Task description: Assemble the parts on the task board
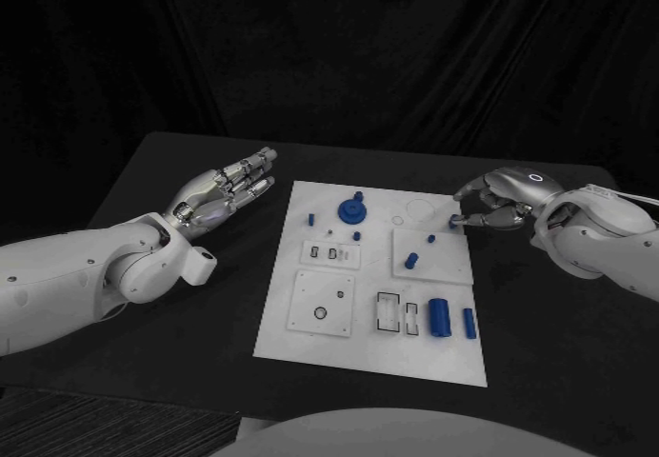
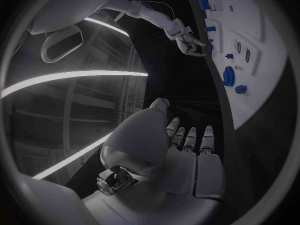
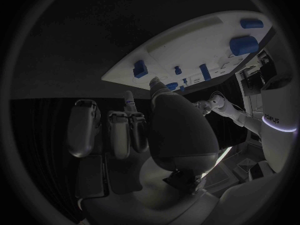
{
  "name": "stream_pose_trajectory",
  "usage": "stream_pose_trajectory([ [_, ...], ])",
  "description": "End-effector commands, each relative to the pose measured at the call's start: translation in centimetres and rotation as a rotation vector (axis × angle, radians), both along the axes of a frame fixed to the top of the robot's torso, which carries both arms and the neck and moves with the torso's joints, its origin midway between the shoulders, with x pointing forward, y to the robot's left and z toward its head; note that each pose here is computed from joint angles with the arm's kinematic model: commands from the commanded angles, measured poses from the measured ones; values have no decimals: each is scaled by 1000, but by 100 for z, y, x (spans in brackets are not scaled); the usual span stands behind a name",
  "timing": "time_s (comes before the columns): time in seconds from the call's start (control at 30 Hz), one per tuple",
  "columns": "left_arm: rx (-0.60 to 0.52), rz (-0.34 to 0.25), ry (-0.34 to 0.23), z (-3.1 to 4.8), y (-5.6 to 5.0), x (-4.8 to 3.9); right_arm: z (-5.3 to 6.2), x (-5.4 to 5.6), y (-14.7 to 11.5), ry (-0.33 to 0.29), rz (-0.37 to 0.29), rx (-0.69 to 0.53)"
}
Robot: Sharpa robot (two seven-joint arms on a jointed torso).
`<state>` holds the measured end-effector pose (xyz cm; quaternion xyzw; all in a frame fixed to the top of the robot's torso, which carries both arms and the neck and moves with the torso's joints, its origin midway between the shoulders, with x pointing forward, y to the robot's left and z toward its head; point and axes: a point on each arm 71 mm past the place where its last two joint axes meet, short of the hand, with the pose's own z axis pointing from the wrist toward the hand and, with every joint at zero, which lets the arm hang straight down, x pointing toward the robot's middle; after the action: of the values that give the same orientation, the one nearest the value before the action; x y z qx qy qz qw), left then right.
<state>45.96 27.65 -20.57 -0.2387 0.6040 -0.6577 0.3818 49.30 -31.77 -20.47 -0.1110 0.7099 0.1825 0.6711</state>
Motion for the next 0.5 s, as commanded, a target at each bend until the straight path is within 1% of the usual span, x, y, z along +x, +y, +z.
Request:
stream_pose_trajectory([
  [0.03, -47, -15, -54, 50, -10, -22, -27, -10, -1, -5, -4, 5],
  [0.27, -49, -19, -54, 49, -18, -19, -67, -20, 4, 7, -6, 3],
  [0.5, -54, -31, -49, 42, -51, -23, -119, -33, -11, 22, -11, -1],
])
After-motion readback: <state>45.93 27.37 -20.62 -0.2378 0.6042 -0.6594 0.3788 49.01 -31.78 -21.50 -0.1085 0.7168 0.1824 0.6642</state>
